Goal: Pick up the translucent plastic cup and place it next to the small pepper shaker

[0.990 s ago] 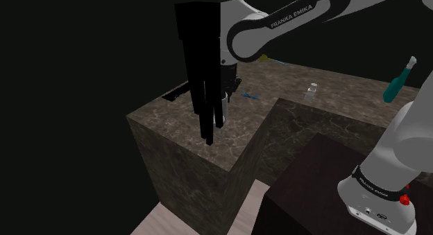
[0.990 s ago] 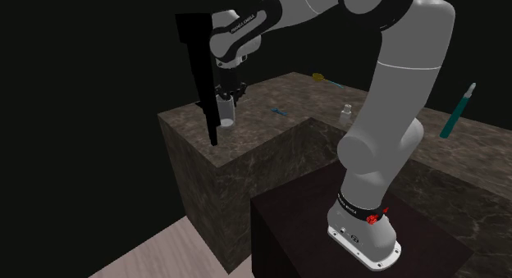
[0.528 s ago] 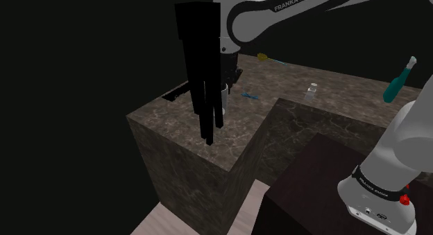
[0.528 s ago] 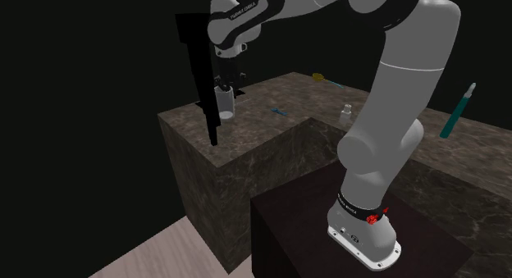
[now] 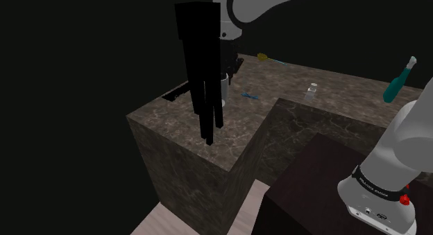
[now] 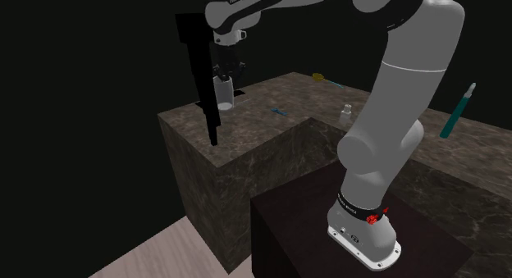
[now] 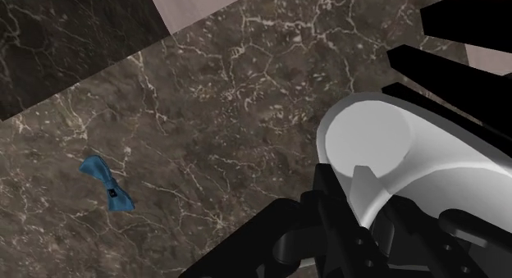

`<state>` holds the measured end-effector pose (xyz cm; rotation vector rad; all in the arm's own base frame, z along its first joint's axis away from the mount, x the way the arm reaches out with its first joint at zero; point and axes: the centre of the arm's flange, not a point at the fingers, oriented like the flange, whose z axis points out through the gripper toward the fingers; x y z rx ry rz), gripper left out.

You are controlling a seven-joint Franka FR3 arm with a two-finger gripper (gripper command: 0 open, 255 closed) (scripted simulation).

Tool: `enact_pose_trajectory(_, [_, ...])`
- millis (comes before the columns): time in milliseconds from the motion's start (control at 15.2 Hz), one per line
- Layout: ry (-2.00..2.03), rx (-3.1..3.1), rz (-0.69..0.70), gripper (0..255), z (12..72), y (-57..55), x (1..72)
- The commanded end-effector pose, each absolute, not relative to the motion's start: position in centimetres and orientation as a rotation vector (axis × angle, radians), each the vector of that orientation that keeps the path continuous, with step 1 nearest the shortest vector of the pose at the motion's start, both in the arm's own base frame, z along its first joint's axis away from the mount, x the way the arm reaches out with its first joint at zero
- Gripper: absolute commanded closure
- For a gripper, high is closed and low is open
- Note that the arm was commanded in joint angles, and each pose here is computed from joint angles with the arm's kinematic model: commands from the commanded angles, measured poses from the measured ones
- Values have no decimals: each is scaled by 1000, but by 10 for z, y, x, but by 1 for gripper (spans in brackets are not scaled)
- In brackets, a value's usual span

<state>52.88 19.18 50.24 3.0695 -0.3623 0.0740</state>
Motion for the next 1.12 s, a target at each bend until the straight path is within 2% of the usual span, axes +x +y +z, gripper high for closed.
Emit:
enact_pose_trajectory(0, [-362, 3070, 74, 255, 514, 192, 529])
enact_pose_trajectory(858, [-362, 3070, 74, 255, 578, 192, 529])
enact_pose_trajectory(1056, [-362, 3070, 74, 255, 579, 157, 510])
